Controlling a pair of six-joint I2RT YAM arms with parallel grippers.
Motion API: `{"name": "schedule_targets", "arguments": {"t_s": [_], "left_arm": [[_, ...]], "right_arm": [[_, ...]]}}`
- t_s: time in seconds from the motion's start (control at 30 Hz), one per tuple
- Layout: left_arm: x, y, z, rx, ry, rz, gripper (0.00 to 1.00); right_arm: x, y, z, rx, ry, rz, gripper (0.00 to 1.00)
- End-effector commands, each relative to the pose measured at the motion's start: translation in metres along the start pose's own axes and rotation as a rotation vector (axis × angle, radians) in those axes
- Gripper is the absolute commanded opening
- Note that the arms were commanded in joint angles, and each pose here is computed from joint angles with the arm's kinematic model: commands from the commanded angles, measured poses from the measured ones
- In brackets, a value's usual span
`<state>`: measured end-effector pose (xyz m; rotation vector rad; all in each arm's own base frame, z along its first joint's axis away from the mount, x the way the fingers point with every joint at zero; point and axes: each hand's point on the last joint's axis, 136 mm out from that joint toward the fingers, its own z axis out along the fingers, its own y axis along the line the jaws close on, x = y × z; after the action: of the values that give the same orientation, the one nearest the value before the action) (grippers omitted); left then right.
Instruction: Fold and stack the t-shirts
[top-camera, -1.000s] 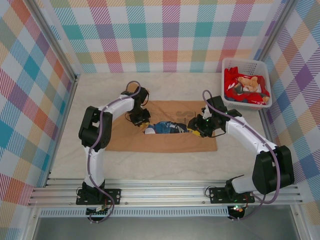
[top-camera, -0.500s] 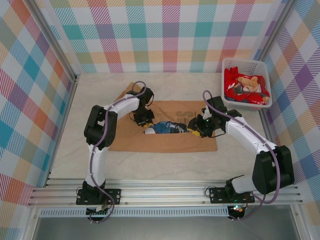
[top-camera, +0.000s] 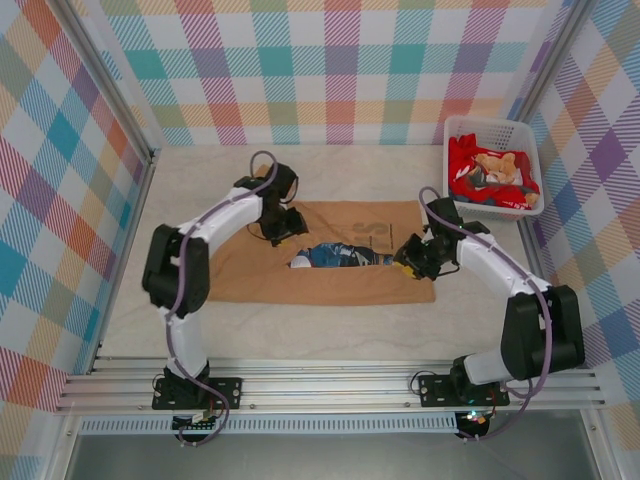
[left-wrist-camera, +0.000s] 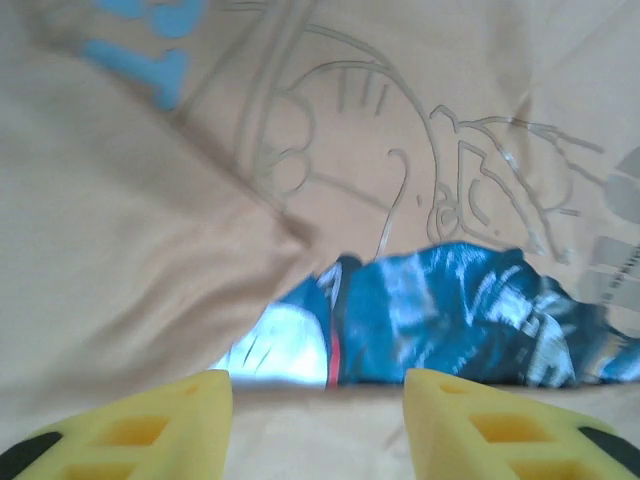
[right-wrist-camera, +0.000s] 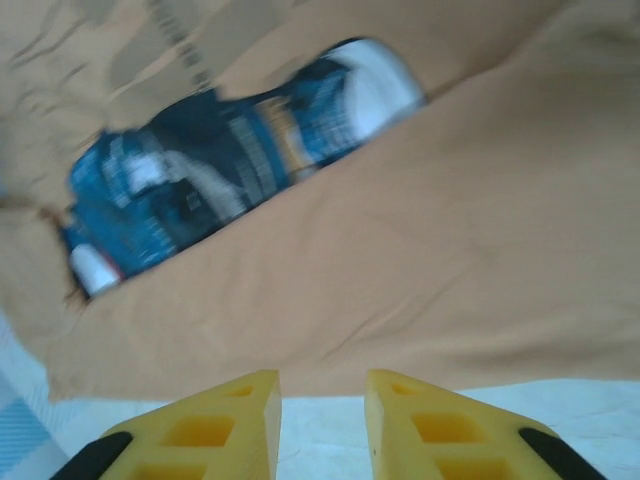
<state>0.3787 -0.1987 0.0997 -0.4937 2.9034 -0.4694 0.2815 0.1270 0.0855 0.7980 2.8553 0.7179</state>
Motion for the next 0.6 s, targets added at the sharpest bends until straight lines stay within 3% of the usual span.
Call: {"name": "schedule_targets", "arguments": {"t_s": [0.0, 0.2, 0.3, 0.57], "left_arm": [[0.002, 0.063, -0.006, -0.076, 0.018, -0.187, 0.43], [0.006, 0.135, -0.008, -0.123, 0.018, -0.346, 0.31], [0.008, 0.157, -0.004, -0.134, 0.025, -0.389, 0.25], [0.018, 0.203, 0.014, -0.272, 0.055, -0.394, 0.23]], "right_arm": [[-0.006, -0.020, 0.011, 0.118, 0.002, 0.059, 0.25], [-0.038, -0.044, 0.017, 0.262, -0.042, 0.110, 0.25], [-0.053, -0.045, 0.022, 0.283, -0.055, 0.107, 0.17], [-0.049, -0.067, 0.033, 0.390, 0.021, 0.144, 0.12]]}}
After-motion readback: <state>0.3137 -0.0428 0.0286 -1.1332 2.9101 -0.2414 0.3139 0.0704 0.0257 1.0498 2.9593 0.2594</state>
